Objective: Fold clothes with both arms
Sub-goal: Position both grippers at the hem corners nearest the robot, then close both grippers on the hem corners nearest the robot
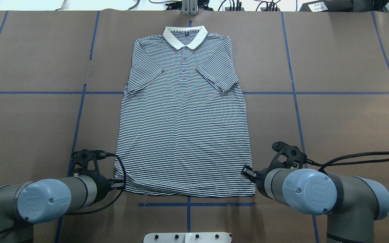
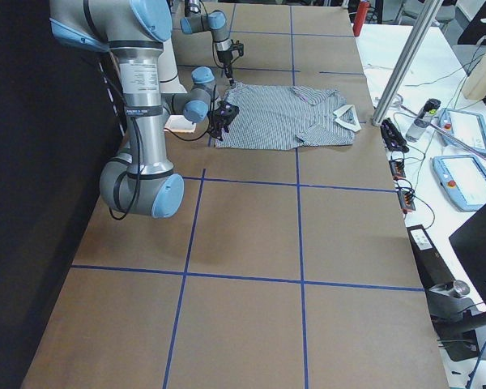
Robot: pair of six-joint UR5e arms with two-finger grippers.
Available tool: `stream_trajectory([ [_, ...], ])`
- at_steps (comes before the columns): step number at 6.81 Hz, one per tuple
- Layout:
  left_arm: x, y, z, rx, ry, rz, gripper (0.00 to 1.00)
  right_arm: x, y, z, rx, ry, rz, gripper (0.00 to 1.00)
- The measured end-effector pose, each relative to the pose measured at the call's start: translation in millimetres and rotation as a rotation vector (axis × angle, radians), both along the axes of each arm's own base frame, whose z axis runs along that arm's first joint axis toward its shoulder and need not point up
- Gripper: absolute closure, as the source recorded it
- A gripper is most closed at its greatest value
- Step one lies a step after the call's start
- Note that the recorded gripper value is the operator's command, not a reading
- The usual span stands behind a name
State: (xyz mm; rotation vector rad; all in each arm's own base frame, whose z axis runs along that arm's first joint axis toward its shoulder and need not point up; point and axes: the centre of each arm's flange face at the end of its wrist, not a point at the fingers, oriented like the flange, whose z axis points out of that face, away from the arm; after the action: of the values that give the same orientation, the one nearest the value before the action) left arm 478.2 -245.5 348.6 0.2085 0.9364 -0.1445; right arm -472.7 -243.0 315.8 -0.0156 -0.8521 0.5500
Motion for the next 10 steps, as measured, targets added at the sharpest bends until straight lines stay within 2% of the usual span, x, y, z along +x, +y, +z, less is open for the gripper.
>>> stream_trajectory([
  [3,-0.9,-1.2,-1.5,0.008,0.001,-0.012,1.00,-19.2,11.0,15.5,0.015,0.048,-0.006,0.44],
  [6,-1.2,-1.6,-1.7,0.009,0.002,-0.014,1.00,-26.8,15.1,23.5,0.021,0.068,-0.009,0.45],
  [8,-1.6,-1.6,-2.4,0.009,0.003,-0.014,1.00,-31.5,17.6,27.0,0.026,0.078,-0.009,0.50],
  [9,-1.9,-1.9,-2.8,0.010,0.004,-0.015,1.00,-36.4,18.3,25.3,0.027,0.076,-0.011,0.57],
  [10,-2.1,-2.1,-3.0,0.010,0.004,-0.016,1.00,-42.9,18.1,21.7,0.028,0.073,-0.012,0.74],
])
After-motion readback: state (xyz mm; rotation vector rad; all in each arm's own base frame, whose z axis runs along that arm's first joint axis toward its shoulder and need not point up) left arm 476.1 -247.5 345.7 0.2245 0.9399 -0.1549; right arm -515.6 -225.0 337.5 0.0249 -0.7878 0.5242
